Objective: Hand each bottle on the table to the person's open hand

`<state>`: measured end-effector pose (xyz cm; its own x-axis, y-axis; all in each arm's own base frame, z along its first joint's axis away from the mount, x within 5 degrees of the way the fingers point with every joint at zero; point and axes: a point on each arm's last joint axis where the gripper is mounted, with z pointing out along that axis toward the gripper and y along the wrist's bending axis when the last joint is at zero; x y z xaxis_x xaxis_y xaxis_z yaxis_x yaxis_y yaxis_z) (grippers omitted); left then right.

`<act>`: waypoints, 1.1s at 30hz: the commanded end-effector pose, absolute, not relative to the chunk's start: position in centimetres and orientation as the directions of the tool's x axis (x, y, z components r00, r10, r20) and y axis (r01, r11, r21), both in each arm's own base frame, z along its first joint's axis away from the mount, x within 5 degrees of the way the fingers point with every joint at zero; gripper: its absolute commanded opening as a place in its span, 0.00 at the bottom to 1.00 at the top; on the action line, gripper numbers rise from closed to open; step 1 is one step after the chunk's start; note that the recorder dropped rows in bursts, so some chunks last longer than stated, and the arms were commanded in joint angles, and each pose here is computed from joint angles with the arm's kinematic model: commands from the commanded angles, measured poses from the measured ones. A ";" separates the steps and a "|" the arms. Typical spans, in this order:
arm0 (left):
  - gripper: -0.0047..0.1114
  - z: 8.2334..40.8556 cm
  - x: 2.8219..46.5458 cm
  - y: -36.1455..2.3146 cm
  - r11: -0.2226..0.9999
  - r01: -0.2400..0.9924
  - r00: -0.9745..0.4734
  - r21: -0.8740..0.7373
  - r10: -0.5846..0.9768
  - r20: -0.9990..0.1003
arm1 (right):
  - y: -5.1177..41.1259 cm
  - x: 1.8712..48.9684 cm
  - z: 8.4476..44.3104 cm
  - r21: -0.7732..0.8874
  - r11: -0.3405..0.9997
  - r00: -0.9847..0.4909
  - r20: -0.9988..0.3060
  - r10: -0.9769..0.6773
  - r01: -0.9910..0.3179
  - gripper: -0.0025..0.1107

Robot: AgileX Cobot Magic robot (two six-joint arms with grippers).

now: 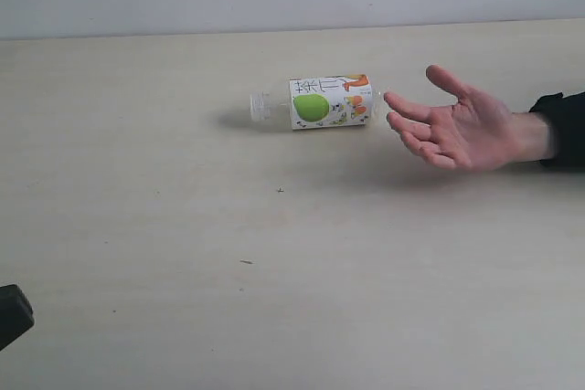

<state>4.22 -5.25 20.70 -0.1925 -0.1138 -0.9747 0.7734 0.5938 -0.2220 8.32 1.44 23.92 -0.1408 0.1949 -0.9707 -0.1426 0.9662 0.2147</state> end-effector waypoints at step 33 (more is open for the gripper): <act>0.04 21.0 5.6 -3.9 0.714 0.624 -0.199 -0.319 -0.250 -0.948 | 1.4 8.3 23.8 0.217 0.966 -0.139 -0.970 0.198 -0.138 0.02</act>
<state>4.69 -4.86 20.79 -0.2144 -0.1684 -0.9621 0.7231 0.6349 -0.2723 8.32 1.44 23.92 -0.1408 0.1949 -0.9707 -0.1426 0.9662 0.2147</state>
